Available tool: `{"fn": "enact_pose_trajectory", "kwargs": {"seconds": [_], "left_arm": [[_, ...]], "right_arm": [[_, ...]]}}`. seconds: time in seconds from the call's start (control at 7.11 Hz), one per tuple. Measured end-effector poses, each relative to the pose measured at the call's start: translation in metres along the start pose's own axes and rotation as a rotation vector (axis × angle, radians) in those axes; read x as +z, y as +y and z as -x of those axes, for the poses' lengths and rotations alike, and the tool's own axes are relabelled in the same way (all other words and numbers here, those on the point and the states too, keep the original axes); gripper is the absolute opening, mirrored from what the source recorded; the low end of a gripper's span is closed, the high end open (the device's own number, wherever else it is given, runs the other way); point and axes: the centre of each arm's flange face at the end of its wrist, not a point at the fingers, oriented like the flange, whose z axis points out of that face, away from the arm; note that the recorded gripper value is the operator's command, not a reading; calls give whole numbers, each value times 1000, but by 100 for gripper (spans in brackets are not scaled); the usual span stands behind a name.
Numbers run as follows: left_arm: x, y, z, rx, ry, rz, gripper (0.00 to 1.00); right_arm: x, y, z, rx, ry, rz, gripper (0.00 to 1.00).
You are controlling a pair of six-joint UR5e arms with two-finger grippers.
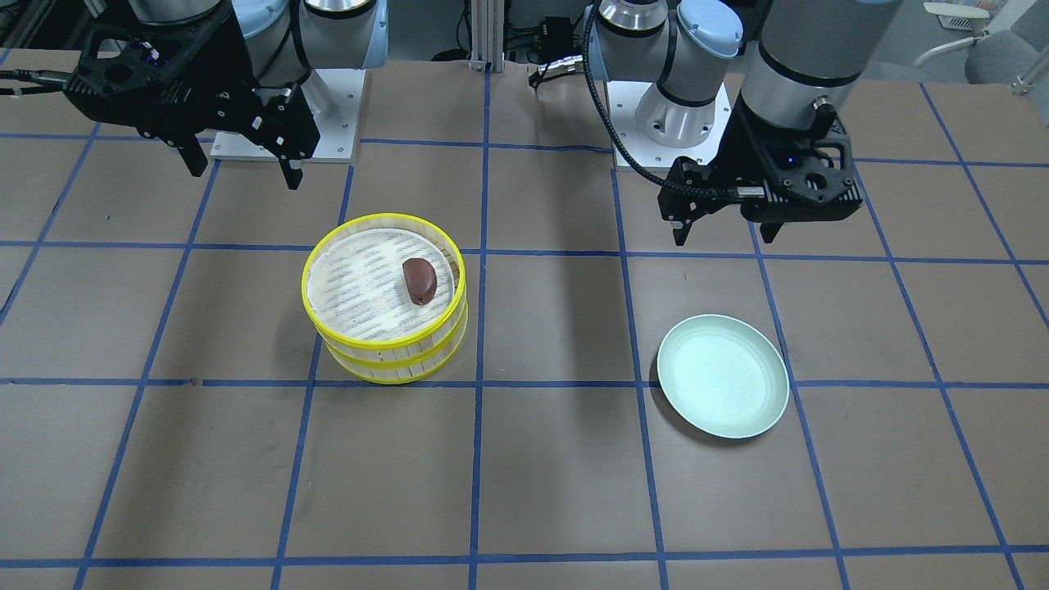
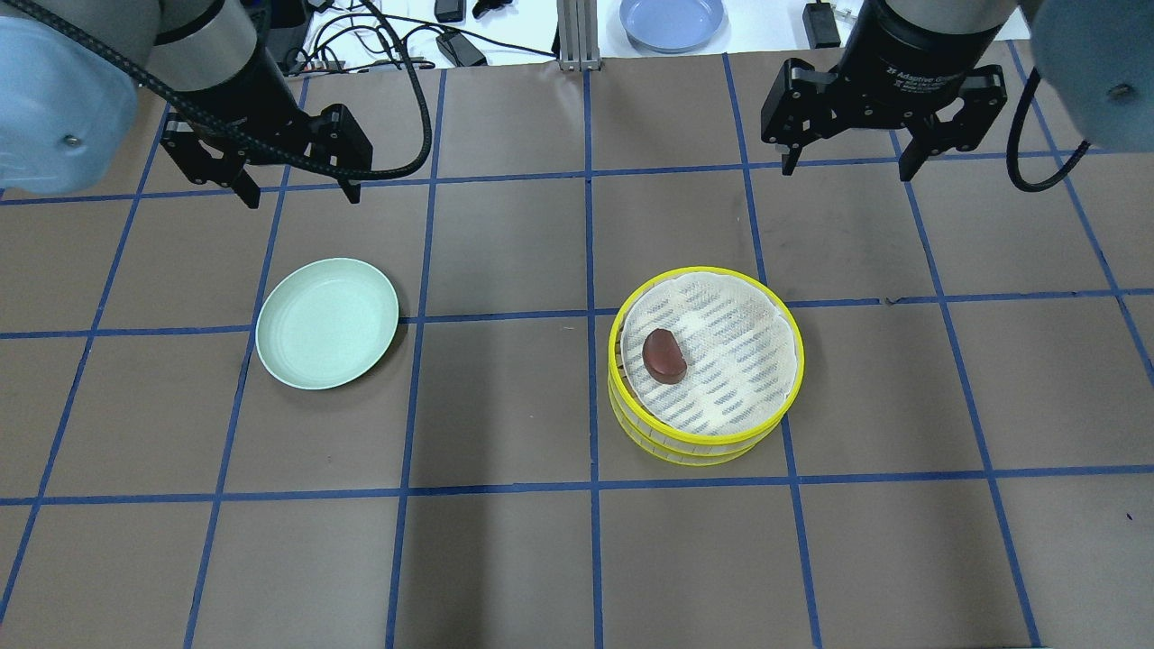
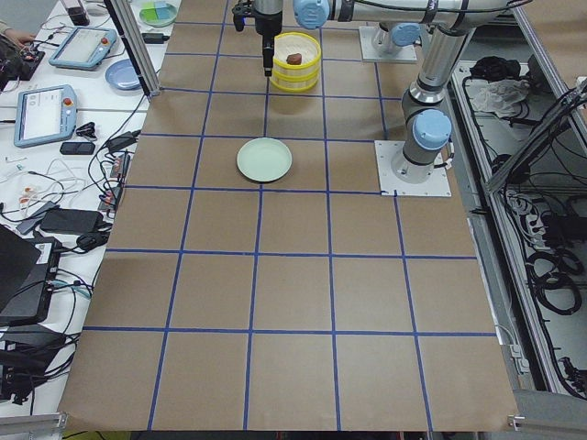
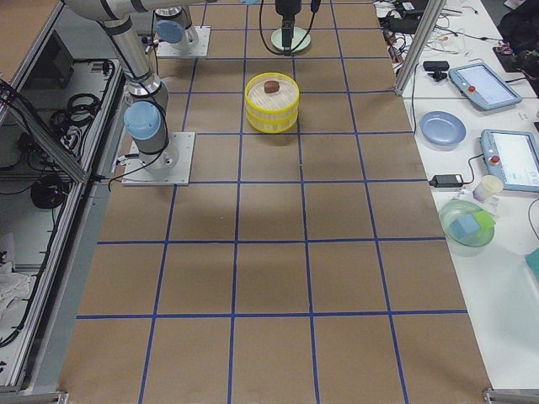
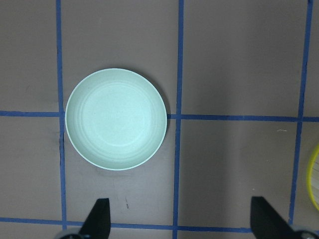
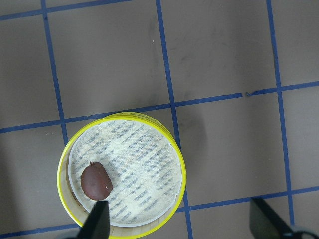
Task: Stack buns with steamer
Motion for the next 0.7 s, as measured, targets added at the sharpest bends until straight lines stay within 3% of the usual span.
{"fn": "enact_pose_trajectory", "kwargs": {"seconds": [0.7], "left_arm": [[-34,32,14,-18,5,-27,100]], "right_arm": [[2,1,0,-1,2,6,100]]}}
